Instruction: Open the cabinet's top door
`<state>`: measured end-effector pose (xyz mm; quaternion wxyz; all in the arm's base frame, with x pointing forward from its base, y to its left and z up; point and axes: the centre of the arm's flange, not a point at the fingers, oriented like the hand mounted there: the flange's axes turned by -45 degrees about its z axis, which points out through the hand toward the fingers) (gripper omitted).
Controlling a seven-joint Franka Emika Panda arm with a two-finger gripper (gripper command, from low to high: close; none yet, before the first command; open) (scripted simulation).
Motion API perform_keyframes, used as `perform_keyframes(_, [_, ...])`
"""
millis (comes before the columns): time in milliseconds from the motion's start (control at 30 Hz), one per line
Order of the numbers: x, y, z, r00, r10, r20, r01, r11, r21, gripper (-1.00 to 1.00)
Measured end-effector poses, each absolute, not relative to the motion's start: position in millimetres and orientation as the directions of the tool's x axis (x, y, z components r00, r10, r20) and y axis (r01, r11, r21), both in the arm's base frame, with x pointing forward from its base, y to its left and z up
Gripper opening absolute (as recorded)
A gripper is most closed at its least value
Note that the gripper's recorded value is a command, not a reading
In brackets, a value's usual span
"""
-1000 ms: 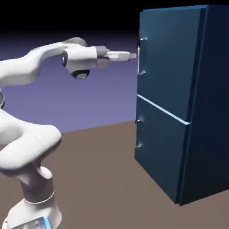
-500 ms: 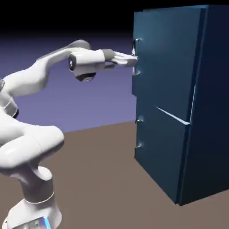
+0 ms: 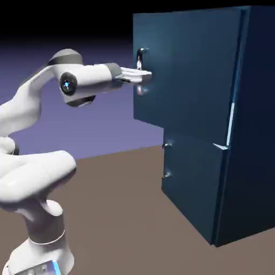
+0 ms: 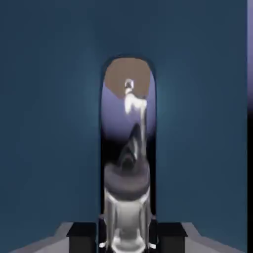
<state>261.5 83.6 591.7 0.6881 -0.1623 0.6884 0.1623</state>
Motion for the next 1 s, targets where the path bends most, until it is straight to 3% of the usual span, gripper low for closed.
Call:
perform_keyframes(533, [200,-29,592,0.0,0.0,-1.0,-0.735,0.678,0.0,-1.0])
perform_keyframes(1000, [182,-144,592,0.0,0.0,-1.0,-0.915,0.403,0.0,-1.0])
